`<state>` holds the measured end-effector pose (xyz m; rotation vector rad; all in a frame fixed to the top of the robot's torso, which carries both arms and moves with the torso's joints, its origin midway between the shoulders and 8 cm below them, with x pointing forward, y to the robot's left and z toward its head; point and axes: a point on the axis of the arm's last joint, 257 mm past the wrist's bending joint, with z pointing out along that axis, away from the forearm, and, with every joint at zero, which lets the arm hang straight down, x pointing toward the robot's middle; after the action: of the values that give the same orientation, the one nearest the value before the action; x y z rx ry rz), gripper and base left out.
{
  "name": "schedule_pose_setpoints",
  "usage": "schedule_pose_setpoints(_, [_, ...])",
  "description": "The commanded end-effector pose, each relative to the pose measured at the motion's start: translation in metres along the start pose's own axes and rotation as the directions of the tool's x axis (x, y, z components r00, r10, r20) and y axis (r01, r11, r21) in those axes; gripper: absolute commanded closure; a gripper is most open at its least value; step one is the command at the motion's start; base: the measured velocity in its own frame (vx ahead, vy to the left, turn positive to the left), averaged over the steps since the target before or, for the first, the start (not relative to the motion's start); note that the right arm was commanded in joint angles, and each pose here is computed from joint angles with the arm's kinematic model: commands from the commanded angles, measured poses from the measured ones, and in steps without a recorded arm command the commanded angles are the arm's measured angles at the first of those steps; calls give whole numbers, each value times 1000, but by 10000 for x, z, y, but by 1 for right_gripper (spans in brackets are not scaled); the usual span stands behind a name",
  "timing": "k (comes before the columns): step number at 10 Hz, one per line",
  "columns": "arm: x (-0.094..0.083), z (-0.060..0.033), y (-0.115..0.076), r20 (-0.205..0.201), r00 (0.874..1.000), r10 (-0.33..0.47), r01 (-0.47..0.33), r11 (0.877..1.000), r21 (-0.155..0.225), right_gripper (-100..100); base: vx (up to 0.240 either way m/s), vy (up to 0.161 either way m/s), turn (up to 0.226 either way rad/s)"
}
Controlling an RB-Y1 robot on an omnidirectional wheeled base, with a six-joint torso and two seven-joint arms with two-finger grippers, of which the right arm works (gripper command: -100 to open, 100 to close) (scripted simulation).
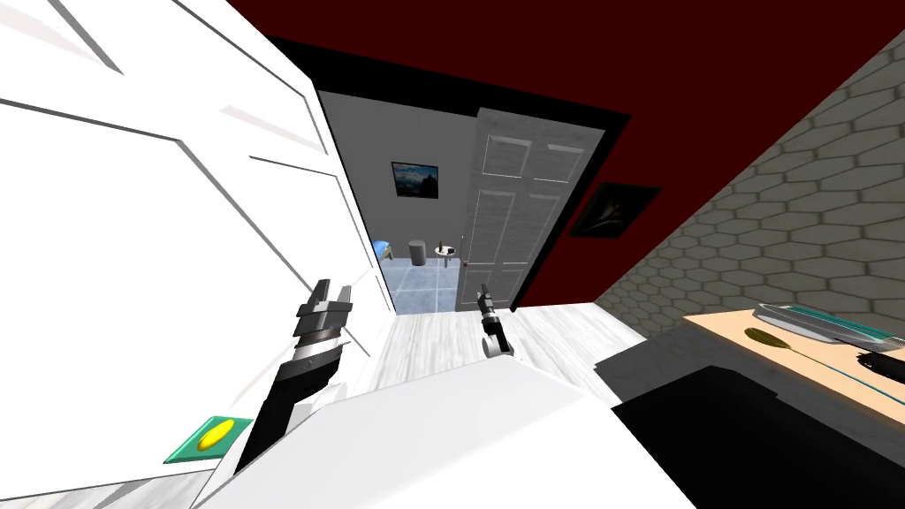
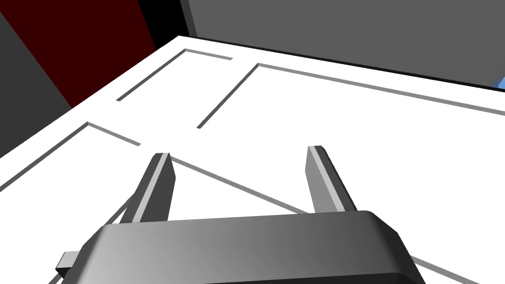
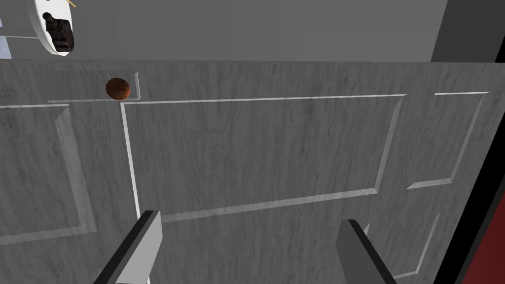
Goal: Pull the door open
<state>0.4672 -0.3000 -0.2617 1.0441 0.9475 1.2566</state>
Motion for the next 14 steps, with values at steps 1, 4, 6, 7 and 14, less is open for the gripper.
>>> schedule_pose_setpoints(1, [-19, -9, -73, 2, 1000, 0, 0, 1000, 12, -100, 57, -8, 14])
schedule_pose_setpoints(4, [-52, -4, -267, 10, 1000, 2, -3, 999, 46, -100, 67, -17, 32])
schedule_pose_setpoints(6, [-73, 2, -376, 15, 1000, 3, -4, 998, 65, -100, 98, -14, 35])
schedule_pose_setpoints(7, [-86, -3, -441, 18, 1000, 3, -4, 997, 78, -100, 93, -21, 32])
schedule_pose_setpoints(14, [-168, -41, -778, 38, 999, -2, -3, 989, 145, -100, 82, -23, 27])
